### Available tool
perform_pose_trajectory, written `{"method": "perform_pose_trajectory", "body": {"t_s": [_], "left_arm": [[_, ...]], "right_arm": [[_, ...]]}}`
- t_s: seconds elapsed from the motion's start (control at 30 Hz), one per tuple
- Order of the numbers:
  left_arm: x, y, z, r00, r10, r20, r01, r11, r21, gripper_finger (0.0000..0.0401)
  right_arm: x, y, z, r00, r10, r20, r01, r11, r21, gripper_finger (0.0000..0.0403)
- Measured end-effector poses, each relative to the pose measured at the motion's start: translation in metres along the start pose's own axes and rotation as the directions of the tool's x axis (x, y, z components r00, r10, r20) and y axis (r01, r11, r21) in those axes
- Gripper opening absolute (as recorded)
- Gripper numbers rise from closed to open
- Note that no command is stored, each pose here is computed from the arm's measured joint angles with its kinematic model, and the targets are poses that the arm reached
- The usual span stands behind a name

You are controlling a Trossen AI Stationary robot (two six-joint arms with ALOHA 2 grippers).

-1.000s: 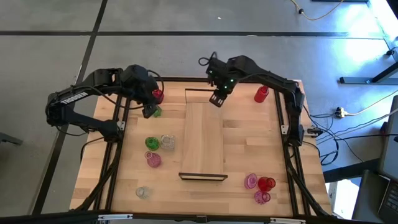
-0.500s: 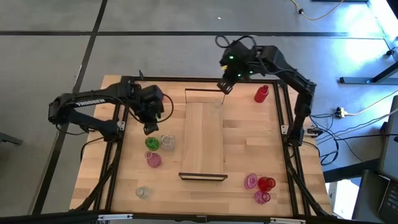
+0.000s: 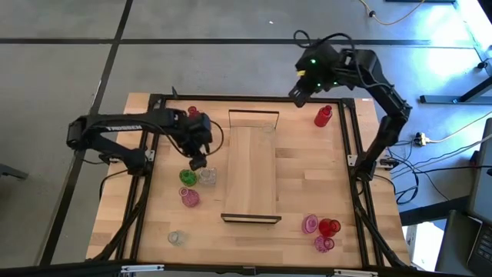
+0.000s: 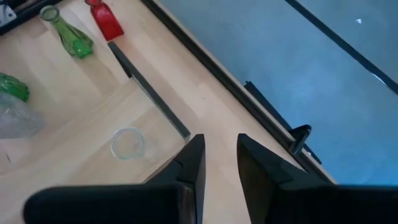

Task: Sort vases onto shelf
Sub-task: Put the top transparent vase aligned with the other transparent vase on the shelf

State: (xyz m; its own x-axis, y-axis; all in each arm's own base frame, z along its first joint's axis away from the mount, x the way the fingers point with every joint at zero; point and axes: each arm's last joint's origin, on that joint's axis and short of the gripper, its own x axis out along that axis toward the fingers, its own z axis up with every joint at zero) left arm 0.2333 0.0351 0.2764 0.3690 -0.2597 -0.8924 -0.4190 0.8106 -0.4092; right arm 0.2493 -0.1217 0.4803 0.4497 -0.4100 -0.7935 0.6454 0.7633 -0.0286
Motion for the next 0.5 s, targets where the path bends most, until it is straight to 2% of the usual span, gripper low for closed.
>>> {"method": "perform_pose_trajectory", "body": {"t_s": [0.27, 0.5], "left_arm": [[0.027, -0.003, 0.005, 0.989, 0.134, -0.065, -0.134, 0.991, -0.003, 0.0195], [0.049, 0.001, 0.012, 0.975, 0.173, -0.14, -0.177, 0.984, -0.016, 0.0176]], "right_arm": [[-0.016, -0.009, -0.005, 0.999, 0.0, 0.037, 0.0, 1.0, -0.006, 0.0077], [-0.019, -0.009, -0.006, 0.999, 0.015, 0.043, -0.014, 0.999, -0.031, 0.0077]]}}
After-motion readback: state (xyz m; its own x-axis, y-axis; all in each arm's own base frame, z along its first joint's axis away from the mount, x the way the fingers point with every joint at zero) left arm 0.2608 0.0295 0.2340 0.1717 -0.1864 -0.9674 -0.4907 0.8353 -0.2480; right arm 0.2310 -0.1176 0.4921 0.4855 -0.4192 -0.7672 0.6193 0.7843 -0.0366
